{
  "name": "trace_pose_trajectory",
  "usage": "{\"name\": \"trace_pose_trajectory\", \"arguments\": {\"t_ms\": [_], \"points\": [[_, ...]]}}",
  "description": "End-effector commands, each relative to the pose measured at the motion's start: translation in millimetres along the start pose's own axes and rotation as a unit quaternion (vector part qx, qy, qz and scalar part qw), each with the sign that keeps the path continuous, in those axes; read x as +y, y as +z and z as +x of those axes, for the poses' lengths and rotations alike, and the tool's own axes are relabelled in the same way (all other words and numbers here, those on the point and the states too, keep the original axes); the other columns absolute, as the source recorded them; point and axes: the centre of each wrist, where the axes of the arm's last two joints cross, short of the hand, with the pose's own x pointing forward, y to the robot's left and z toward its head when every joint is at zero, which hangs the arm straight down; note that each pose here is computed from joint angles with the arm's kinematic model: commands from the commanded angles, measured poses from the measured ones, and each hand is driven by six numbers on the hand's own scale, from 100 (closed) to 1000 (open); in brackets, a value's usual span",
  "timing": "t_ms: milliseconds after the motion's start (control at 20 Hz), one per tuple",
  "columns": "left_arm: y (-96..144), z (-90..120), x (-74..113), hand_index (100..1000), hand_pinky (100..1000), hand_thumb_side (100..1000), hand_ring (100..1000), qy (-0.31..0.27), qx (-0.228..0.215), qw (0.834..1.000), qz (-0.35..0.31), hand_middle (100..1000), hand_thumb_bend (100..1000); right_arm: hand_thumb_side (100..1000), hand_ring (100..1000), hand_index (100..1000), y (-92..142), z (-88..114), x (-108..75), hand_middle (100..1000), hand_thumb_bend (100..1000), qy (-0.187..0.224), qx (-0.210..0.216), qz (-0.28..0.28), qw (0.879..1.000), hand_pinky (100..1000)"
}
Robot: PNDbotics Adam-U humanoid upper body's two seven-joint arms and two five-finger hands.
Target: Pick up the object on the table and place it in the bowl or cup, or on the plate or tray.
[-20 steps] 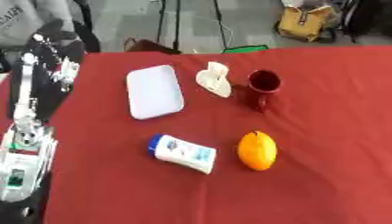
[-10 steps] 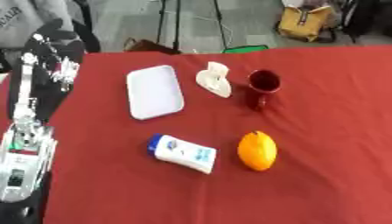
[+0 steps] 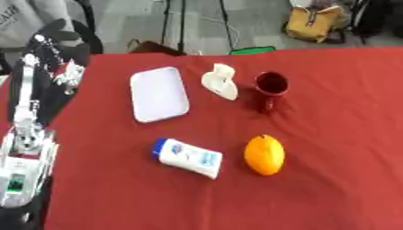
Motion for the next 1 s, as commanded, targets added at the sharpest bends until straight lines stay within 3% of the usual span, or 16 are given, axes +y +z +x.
{"name": "trace_pose_trajectory", "arguments": {"t_ms": [50, 150, 350, 550, 750, 800, 1000], "points": [[-6.9, 12.2, 14.2, 882, 701, 590, 632, -0.054, -0.038, 0.996, -0.055, 699, 556, 691, 566, 871, -3.7, 6.5, -2.9, 800, 503, 0.006, -0.014, -0.001, 1.0, 512], [-10.0, 18.0, 23.6, 876, 706, 577, 640, -0.113, -0.064, 0.981, -0.143, 709, 582, 692, 567, 871, -3.6, 6.4, -3.4, 800, 504, 0.008, -0.014, 0.0, 1.0, 513], [-16.8, 28.5, 39.3, 865, 708, 638, 662, -0.224, -0.1, 0.914, -0.322, 729, 611, 692, 567, 871, -2.6, 5.3, -4.8, 800, 505, 0.012, -0.011, -0.001, 1.0, 513], [-24.4, 36.5, 42.5, 862, 708, 676, 677, -0.273, -0.119, 0.859, -0.416, 740, 646, 692, 567, 871, -2.0, 4.6, -4.6, 800, 505, 0.013, -0.009, 0.002, 1.0, 513], [-41.9, 46.2, 29.8, 860, 688, 748, 689, -0.311, -0.143, 0.795, -0.5, 745, 734, 693, 568, 870, -1.5, 3.9, -4.3, 800, 505, 0.014, -0.008, 0.007, 1.0, 514], [-46.7, 47.4, 23.3, 854, 675, 745, 676, -0.319, -0.149, 0.785, -0.51, 733, 744, 693, 568, 870, -1.4, 3.8, -4.0, 800, 505, 0.014, -0.008, 0.008, 1.0, 514], [-57.2, 37.9, -5.5, 855, 675, 756, 683, -0.33, -0.155, 0.779, -0.51, 739, 758, 693, 568, 869, -1.0, 3.2, -3.1, 799, 506, 0.012, -0.007, 0.011, 1.0, 514]]}}
